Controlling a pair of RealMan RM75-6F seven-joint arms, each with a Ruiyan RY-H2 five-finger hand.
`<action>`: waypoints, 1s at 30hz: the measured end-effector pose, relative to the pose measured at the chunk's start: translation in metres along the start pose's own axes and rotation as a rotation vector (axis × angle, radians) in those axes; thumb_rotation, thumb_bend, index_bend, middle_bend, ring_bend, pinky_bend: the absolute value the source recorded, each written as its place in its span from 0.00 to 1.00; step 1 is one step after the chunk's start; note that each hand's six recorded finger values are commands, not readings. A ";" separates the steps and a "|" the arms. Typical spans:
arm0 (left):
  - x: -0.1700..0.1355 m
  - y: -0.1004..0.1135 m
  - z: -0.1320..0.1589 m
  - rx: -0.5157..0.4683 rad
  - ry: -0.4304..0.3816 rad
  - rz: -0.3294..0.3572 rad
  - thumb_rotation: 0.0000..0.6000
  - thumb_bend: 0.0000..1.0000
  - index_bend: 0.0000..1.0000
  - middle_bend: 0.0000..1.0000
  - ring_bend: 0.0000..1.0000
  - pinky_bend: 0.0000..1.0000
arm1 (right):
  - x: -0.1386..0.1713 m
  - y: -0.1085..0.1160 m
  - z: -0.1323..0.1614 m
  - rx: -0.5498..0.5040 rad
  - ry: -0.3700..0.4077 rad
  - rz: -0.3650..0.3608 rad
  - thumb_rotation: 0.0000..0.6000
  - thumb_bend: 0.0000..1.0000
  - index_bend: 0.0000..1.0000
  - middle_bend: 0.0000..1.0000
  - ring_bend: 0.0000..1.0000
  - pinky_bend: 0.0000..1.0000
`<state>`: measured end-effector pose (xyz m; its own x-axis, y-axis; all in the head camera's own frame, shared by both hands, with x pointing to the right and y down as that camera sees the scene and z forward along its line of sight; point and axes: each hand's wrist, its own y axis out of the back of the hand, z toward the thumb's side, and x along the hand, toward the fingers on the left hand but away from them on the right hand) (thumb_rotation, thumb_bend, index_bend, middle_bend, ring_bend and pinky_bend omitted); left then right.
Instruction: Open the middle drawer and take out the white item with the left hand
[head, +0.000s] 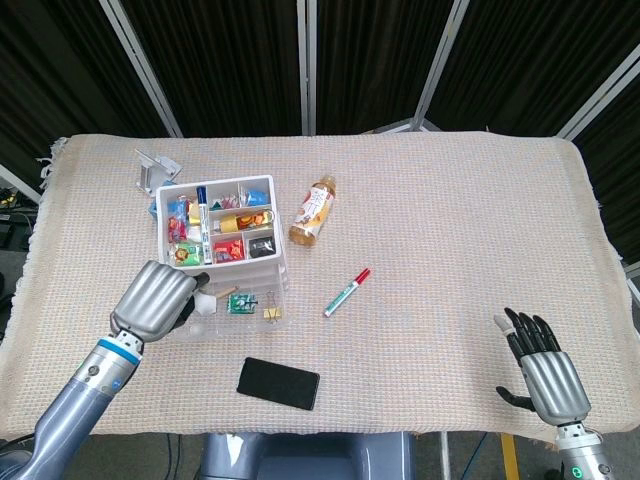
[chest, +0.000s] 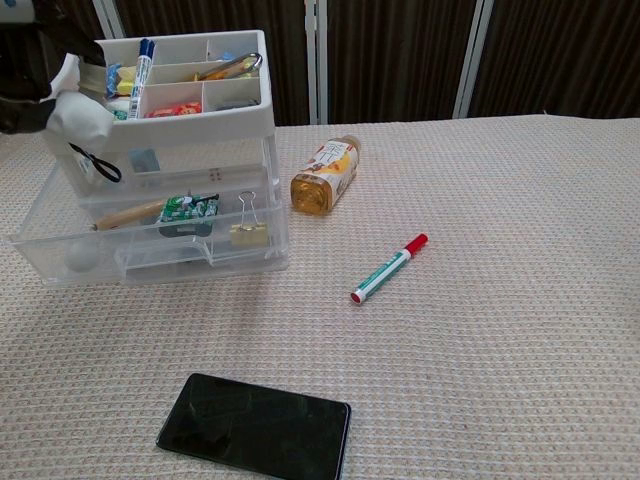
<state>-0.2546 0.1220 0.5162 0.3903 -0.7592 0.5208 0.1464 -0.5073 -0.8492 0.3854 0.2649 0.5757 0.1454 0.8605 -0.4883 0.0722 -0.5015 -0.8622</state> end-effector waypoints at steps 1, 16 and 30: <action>-0.003 0.003 -0.002 -0.003 0.002 0.010 1.00 0.61 0.57 1.00 1.00 0.89 | 0.000 0.000 0.000 -0.001 -0.001 -0.001 1.00 0.02 0.00 0.00 0.00 0.00; -0.051 -0.016 -0.063 -0.053 0.104 0.013 1.00 0.61 0.59 1.00 1.00 0.89 | -0.001 -0.002 0.000 0.006 -0.005 0.004 1.00 0.02 0.00 0.00 0.00 0.00; -0.046 -0.085 -0.100 -0.060 0.160 -0.070 1.00 0.43 0.49 0.99 0.99 0.86 | -0.001 -0.005 0.001 0.017 -0.009 0.008 1.00 0.02 0.00 0.00 0.00 0.00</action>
<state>-0.3761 0.1593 0.5726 0.2311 -0.7738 0.5897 0.1114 -0.5811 -0.8062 0.3840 0.2663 0.5803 0.1373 0.8571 -0.4965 0.0545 -0.5070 -0.8602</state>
